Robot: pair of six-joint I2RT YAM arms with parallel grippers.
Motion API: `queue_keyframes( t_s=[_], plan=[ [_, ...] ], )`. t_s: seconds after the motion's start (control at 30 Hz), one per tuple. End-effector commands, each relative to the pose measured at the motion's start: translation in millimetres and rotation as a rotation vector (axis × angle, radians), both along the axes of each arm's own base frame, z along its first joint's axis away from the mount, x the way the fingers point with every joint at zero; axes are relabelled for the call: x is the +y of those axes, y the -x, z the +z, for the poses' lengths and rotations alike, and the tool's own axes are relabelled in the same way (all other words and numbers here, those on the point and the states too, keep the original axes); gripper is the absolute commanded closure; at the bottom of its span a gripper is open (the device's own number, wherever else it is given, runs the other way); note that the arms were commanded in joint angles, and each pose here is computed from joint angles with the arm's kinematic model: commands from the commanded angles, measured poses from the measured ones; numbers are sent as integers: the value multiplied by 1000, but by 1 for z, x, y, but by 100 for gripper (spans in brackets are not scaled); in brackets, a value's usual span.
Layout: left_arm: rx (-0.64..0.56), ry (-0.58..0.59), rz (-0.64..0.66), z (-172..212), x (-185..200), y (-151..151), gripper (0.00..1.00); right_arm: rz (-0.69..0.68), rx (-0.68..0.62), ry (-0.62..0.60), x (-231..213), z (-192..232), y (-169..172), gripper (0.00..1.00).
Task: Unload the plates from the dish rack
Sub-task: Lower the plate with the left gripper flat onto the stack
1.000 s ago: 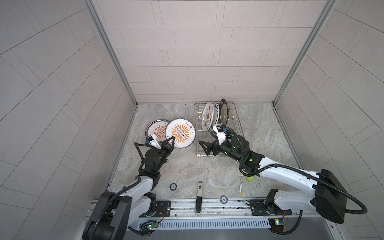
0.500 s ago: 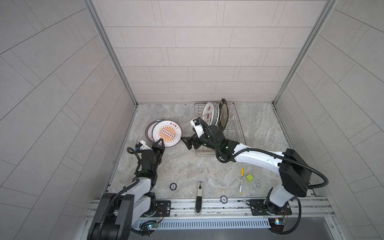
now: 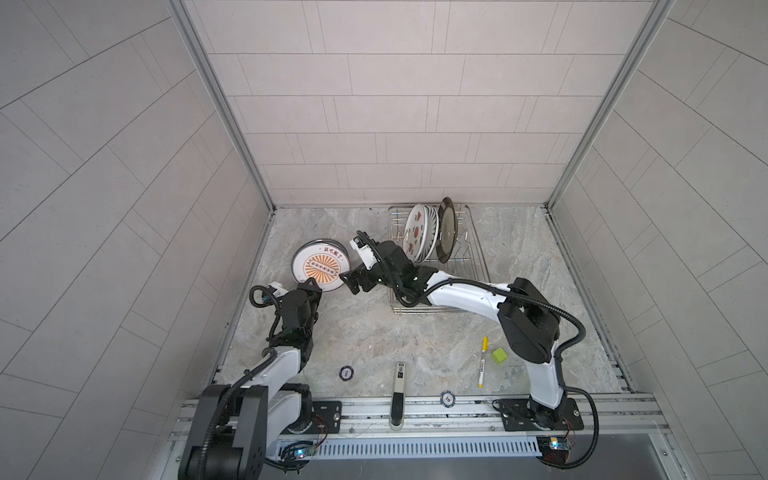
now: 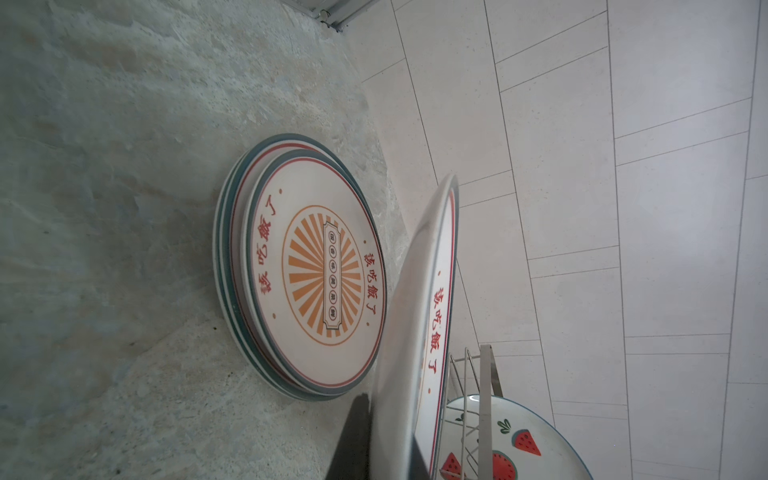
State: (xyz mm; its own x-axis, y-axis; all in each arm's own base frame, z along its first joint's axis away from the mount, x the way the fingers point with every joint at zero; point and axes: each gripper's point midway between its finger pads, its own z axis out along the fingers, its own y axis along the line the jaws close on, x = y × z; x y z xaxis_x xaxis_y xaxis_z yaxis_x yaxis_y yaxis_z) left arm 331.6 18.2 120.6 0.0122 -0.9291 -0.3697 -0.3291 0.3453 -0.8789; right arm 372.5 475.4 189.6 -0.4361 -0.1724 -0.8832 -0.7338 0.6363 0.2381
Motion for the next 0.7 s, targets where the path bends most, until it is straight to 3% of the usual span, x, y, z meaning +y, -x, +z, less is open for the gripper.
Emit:
queue_keyframes(
  t_s=[0.0, 0.17, 0.67],
  plan=[
    [-26, -27, 65, 16, 13, -7, 100, 12, 1, 14, 9, -2, -2, 2],
    [49, -40, 71, 8, 19, -12, 100, 20, 5, 34, 18, -8, -9, 2],
    [76, -7, 22, -1, 16, -48, 100, 15, 22, 84, 29, -27, -24, 2]
  ],
)
